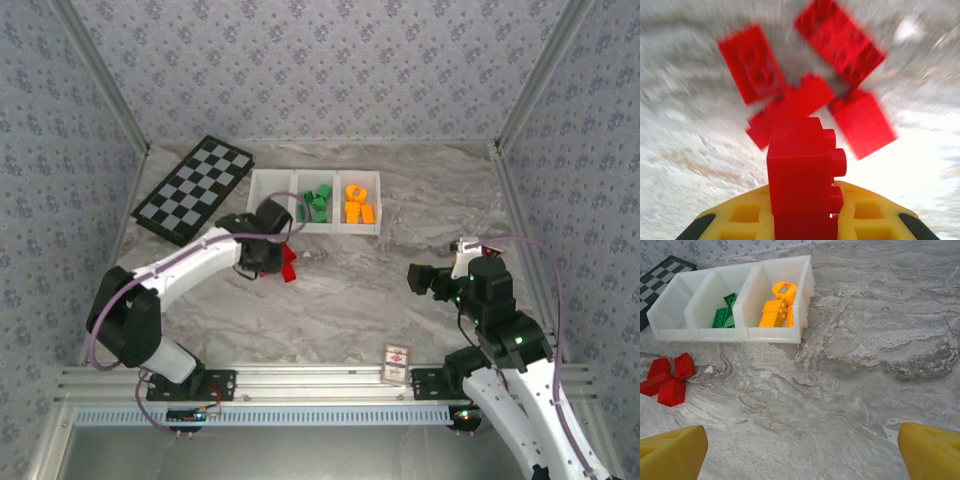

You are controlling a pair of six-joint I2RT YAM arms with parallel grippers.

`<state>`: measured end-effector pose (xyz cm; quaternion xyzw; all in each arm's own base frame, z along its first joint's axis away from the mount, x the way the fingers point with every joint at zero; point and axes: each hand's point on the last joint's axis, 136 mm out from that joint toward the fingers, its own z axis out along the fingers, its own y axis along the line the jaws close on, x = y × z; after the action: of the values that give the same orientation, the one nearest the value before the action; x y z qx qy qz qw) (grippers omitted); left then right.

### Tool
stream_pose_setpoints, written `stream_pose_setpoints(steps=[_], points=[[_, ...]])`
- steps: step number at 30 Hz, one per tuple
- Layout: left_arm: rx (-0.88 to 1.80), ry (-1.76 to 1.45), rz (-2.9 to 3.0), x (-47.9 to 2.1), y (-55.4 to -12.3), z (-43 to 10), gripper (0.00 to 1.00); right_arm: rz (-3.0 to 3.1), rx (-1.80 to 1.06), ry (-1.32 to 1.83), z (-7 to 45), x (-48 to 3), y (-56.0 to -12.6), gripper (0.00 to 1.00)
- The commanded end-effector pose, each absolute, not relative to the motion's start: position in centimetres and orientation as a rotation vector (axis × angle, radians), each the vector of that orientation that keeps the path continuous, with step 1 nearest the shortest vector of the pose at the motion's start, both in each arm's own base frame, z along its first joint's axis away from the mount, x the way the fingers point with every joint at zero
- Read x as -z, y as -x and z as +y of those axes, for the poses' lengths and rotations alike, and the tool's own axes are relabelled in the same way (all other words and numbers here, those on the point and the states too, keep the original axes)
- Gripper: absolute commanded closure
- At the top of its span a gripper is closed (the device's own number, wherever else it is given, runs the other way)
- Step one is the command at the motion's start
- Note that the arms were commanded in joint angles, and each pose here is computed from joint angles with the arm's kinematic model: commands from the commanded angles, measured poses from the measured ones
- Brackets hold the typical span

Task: Sort the legos into containers by color
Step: Pick up the lego from the center of the table, then place the lego in the container.

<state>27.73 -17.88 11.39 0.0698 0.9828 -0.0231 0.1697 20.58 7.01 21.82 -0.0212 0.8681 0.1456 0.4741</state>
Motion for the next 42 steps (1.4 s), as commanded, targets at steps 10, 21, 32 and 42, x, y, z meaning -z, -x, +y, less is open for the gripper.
stream_pose_setpoints(steps=[10, 21, 32, 42], points=[[0.102, -0.198, 2.685, -17.6, -39.9, -17.0, 0.76, 2.136, -0.315, 0.033, 6.7, -21.1, -20.2, 0.0], [0.07, -0.234, 2.743, -13.8, -48.1, -18.9, 0.75, 2.123, -0.254, 0.078, 6.6, -21.2, -19.1, 0.0], [0.091, -0.164, 2.797, -10.7, -49.7, -17.3, 0.68, 2.104, -0.244, 0.087, 6.6, -21.4, -19.0, 0.0], [0.148, -0.201, 2.79, -11.8, -48.4, -17.5, 0.54, 2.105, -0.235, 0.089, 6.5, -21.3, -19.0, 0.0]])
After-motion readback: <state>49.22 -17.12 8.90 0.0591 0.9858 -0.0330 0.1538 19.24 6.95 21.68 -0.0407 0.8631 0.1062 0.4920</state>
